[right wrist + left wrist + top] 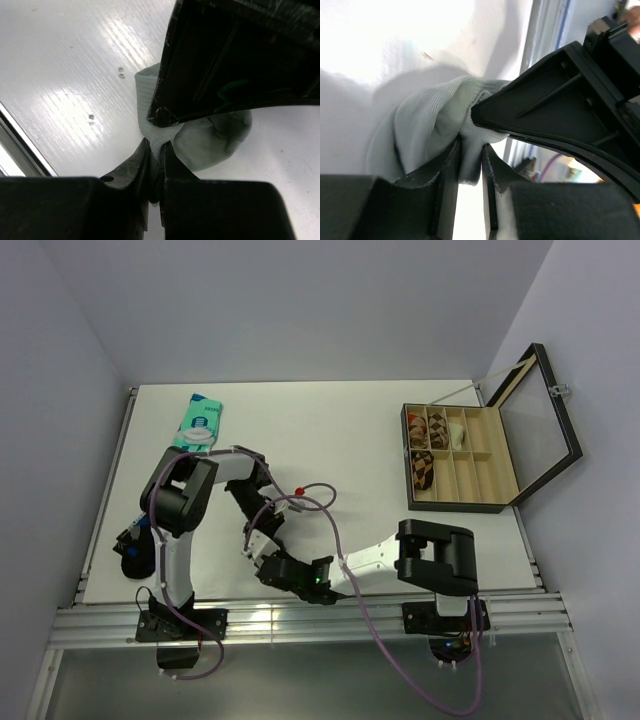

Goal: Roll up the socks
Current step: Roll the sock at the center of the board.

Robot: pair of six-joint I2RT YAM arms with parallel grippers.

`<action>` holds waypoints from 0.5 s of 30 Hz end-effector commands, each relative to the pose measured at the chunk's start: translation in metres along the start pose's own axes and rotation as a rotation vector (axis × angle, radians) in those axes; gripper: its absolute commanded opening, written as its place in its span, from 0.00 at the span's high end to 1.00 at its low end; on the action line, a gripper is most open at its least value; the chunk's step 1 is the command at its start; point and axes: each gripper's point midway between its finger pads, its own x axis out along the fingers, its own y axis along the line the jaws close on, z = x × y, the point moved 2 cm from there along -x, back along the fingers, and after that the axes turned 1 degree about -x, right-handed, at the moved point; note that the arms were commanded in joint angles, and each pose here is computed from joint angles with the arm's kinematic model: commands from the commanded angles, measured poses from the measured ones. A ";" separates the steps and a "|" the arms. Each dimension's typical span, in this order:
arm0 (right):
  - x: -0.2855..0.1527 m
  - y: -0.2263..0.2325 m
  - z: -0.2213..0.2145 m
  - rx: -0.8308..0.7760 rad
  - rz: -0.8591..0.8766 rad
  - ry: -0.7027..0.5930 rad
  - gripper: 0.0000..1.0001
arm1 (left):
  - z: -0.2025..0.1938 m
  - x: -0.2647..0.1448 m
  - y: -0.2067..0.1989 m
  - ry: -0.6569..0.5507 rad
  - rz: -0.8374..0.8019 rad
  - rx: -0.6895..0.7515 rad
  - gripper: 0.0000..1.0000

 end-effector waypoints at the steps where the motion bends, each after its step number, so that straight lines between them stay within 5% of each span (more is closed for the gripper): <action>1: -0.011 -0.003 -0.032 0.042 0.047 0.123 1.00 | 0.036 -0.019 0.004 -0.123 0.119 0.151 0.70; 6: -0.022 -0.009 -0.036 0.109 0.108 0.147 1.00 | 0.050 -0.030 -0.005 -0.196 0.151 0.171 0.62; 15: -0.027 -0.021 -0.041 0.258 0.203 0.206 1.00 | 0.058 -0.070 0.004 -0.386 0.336 0.183 0.65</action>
